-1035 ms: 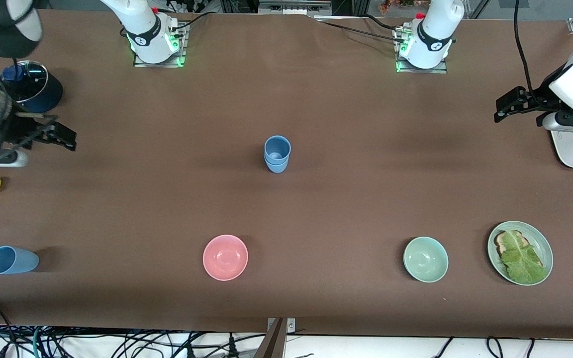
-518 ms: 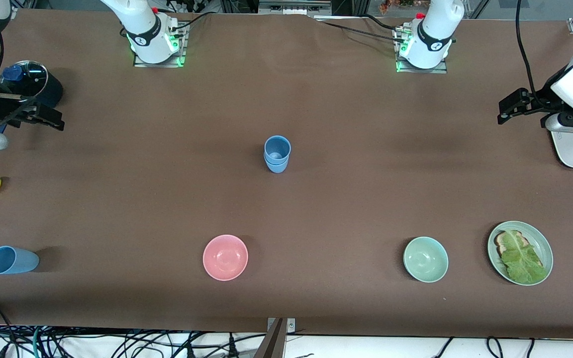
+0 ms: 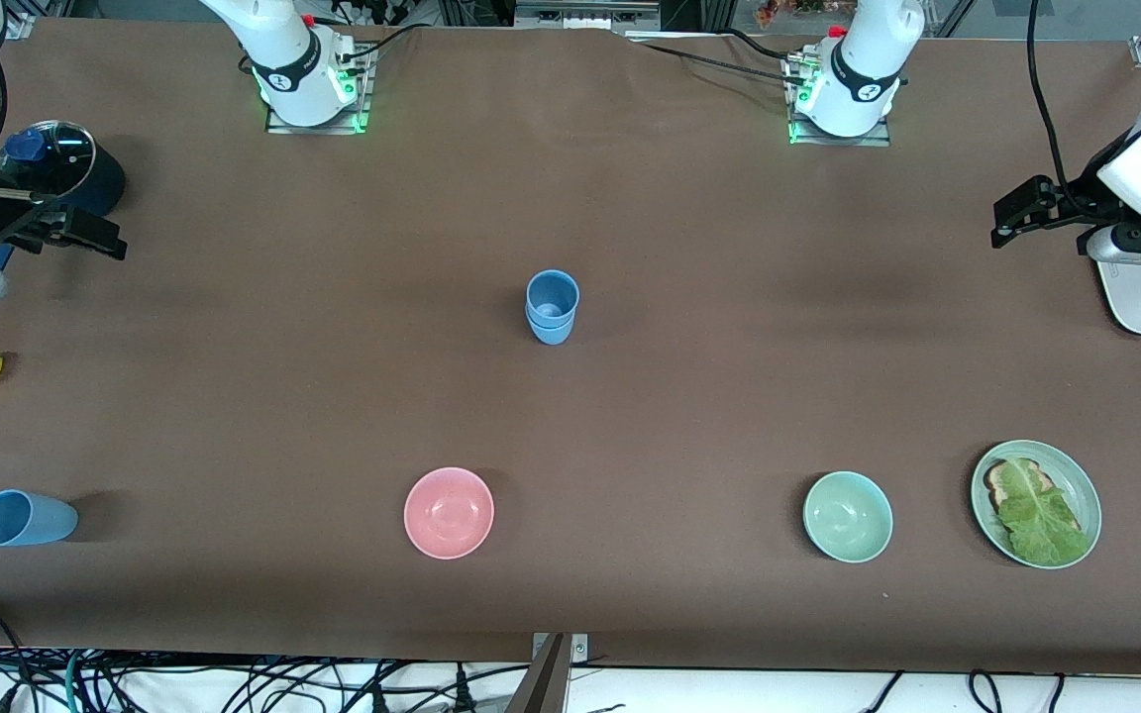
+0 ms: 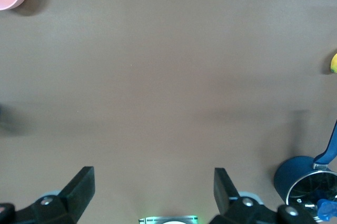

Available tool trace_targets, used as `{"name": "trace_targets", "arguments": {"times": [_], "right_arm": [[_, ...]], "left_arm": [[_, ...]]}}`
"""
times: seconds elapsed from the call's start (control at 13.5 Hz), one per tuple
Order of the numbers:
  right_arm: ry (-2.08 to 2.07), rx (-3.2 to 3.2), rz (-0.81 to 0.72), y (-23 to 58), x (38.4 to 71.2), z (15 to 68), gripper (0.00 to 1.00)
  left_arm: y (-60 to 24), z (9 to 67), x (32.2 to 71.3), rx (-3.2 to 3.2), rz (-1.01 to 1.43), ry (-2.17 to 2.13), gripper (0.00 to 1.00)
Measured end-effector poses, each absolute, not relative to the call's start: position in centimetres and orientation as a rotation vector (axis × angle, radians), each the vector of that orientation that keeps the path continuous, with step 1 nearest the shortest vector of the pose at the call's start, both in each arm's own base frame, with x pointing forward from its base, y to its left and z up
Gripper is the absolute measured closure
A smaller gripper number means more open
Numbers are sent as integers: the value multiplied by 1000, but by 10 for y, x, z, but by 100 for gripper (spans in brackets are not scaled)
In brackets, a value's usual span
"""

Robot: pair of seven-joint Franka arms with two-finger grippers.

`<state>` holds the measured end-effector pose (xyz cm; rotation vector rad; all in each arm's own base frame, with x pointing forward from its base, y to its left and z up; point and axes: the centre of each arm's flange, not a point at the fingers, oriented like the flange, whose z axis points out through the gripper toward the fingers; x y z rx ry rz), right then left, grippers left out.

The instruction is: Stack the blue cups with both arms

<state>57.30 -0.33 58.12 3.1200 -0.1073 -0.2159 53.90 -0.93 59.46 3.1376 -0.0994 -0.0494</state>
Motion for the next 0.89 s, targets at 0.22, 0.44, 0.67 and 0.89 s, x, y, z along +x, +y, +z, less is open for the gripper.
{"name": "trace_targets", "arguments": {"times": [0.22,0.44,0.67,0.89], "right_arm": [[-106,3121,-217,-3,573,581,0],[-107,3121,-216,-3,573,581,0],[-110,3120,-216,-3,573,581,0],[-110,3120,-216,-4,573,581,0]], "left_arm": [[-10,617,544,3139,34,-100,0],[-10,629,549,3137,74,-99,0],[-11,627,552,3133,69,-99,0],[-11,626,553,3133,67,-99,0]]}}
